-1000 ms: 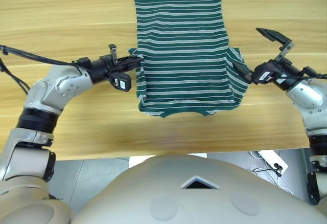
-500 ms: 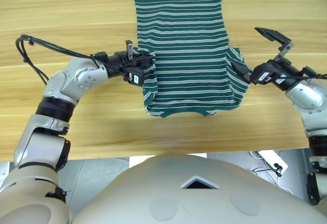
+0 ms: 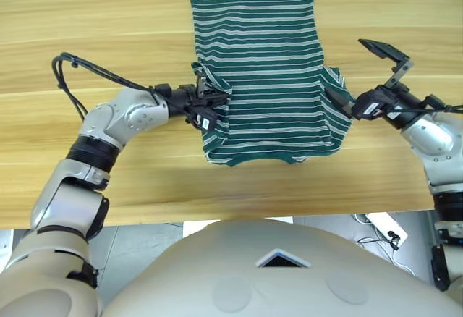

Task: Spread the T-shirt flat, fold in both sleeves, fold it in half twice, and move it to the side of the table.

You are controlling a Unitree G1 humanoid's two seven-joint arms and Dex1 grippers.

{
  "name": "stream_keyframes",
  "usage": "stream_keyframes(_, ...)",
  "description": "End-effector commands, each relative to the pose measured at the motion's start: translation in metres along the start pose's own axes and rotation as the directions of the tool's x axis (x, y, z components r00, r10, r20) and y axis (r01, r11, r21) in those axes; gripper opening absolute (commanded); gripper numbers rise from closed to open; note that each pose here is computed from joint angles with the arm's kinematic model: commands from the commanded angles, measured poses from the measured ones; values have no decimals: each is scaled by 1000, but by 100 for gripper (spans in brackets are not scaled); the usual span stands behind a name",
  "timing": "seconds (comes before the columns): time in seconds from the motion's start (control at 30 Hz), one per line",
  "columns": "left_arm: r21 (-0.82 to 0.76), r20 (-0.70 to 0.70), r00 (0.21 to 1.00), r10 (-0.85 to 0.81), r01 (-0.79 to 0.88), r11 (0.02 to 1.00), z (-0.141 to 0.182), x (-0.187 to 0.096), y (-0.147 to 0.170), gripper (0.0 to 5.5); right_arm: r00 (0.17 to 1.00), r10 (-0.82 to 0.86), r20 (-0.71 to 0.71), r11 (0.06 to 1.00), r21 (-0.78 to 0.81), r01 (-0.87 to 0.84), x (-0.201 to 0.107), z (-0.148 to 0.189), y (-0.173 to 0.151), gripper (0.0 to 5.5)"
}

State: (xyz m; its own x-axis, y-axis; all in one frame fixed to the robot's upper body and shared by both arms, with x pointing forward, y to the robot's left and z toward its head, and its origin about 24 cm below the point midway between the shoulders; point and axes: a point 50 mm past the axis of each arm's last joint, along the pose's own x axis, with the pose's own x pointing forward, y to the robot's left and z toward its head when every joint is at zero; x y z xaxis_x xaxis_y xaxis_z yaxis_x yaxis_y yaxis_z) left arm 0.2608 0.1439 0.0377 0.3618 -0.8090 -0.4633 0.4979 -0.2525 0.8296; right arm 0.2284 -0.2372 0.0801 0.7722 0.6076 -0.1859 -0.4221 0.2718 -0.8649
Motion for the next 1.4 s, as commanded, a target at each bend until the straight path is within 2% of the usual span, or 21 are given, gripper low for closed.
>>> stream_keyframes(0.03, 11, 19, 999, -29, 29, 1000, 4, 2, -3, 2, 1000, 6, 4, 1000, 5, -6, 1, 1, 0, 540)
stream_keyframes(0.27, 22, 51, 998, -45, 44, 999, 10, 3, -2, 2, 1000, 4, 9, 1000, 8, -4, 3, 2, 1, 540)
stream_keyframes(0.67, -16, -12, 998, -68, 68, 998, -3, 6, -4, 2, 1000, 3, 11, 1000, 8, -3, 4, 3, 0, 540)
stream_keyframes(0.93, -62, 40, 998, 44, -41, 997, 2, 8, 10, 143, 1000, -18, -18, 1000, 8, 18, 4, -1, -3, 540)
stream_keyframes(1.0, -73, 66, 995, 79, -74, 995, 6, 9, 13, 170, 996, -22, -84, 999, -27, 20, 3, -10, -4, 540)
stream_keyframes(1.07, -85, 86, 991, 101, -94, 992, 9, 10, 15, 195, 975, -42, -218, 993, -119, 16, -4, -27, -10, 540)
stream_keyframes(1.2, -94, 78, 990, 120, -113, 989, 7, 7, 14, 261, 924, -91, -372, 970, -242, -2, -35, -42, -26, 540)
stream_keyframes(1.3, -101, 59, 989, 134, -127, 987, 4, 2, 14, 304, 874, -51, -483, 952, -288, -104, -61, -51, -28, 540)
stream_keyframes(1.4, -95, 41, 986, 161, -156, 983, 1, -2, 18, 323, 852, 113, -511, 944, -213, -253, -68, -51, -3, 540)
